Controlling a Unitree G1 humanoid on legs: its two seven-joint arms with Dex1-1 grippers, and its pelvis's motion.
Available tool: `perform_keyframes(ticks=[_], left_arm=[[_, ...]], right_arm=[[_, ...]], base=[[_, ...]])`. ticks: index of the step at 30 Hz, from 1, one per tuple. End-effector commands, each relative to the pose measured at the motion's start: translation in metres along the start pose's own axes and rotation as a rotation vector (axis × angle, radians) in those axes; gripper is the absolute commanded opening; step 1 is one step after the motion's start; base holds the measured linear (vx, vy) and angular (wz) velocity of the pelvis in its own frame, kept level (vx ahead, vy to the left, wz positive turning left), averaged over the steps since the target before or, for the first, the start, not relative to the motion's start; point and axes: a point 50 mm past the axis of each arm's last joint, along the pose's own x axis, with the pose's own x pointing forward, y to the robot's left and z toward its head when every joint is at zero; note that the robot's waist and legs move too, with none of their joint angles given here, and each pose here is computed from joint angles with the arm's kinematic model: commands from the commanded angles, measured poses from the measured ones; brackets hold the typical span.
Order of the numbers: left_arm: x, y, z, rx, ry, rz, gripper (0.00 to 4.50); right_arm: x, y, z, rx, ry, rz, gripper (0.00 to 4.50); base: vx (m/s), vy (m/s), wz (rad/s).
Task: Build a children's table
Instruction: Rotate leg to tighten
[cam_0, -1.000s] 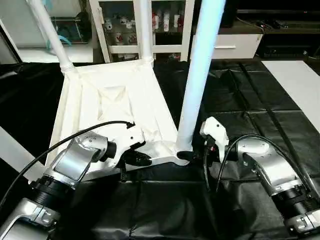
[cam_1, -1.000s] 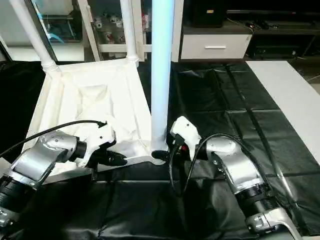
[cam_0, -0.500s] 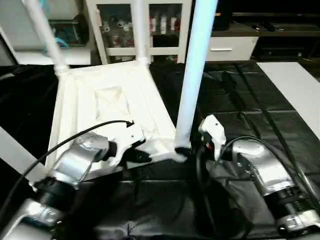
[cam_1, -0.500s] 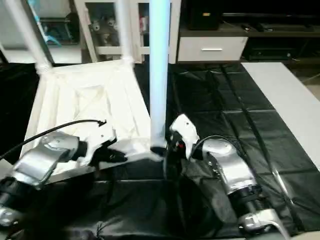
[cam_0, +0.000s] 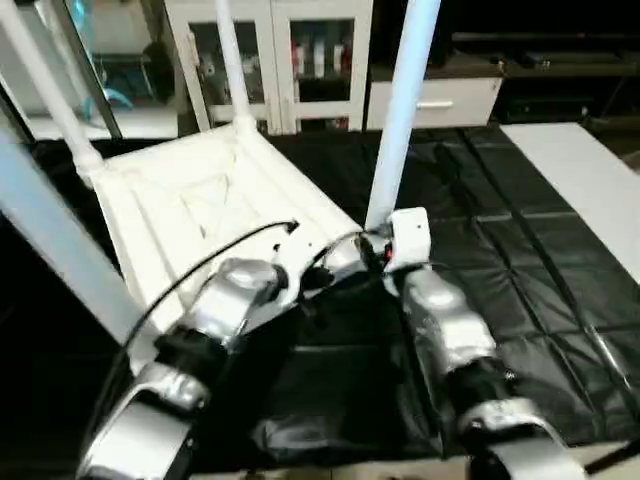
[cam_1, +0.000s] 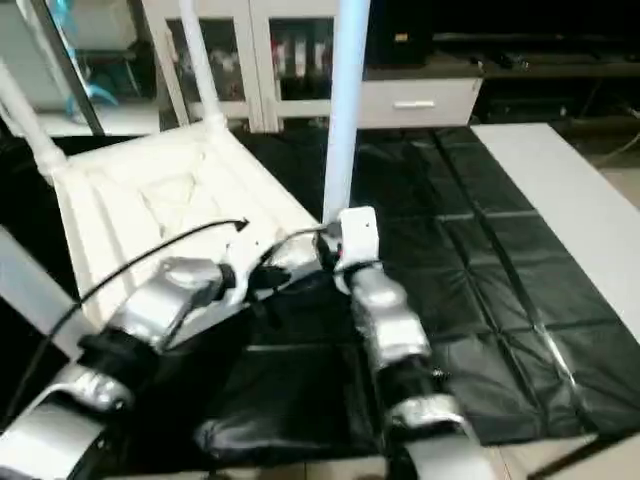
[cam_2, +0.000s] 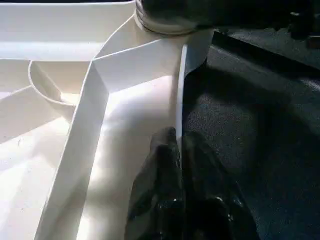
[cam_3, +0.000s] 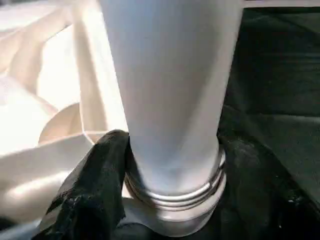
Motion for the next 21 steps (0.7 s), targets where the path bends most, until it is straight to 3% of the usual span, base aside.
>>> perform_keyframes(ticks=[1, 4, 5, 9, 13, 17, 21], left_arm=[[0.002, 0.01, 0.007, 0.013, -0.008, 0.142, 0.0], [-0.003, 0.01, 0.002, 0.028, -0.007, 0.092, 0.0], [-0.003, 0.01, 0.002, 0.028, -0.007, 0.092, 0.0], [-0.008, 0.005, -0.002, 0.043, -0.01, -0.016, 0.0], [-0.03, -0.005, -0.015, 0.112, 0.022, -0.26, 0.0], [-0.041, -0.008, -0.019, 0.129, 0.04, -0.358, 0.0], [-0.058, -0.011, -0.024, 0.158, 0.071, -0.48, 0.0]], right_arm=[[0.002, 0.054, -0.001, 0.018, -0.012, 0.2, 2.59], [-0.001, 0.055, 0.005, -0.016, -0.062, 0.289, 2.59], [-0.001, 0.055, 0.005, -0.016, -0.062, 0.289, 3.08], [-0.003, 0.044, 0.012, -0.012, -0.08, 0.316, 3.37], [-0.019, 0.01, 0.023, -0.13, -0.066, 0.473, 3.49], [-0.03, -0.006, 0.024, -0.191, -0.044, 0.554, 3.49], [-0.051, -0.022, 0.021, -0.271, 0.037, 0.714, 3.49]], base=[[-0.058, -0.048, 0.19], [0.015, -0.069, 0.05], [0.083, -0.05, -0.21], [0.018, 0.005, -0.08], [0.0, 0.0, 0.0], [0.0, 0.0, 0.0], [0.053, -0.011, 0.08]])
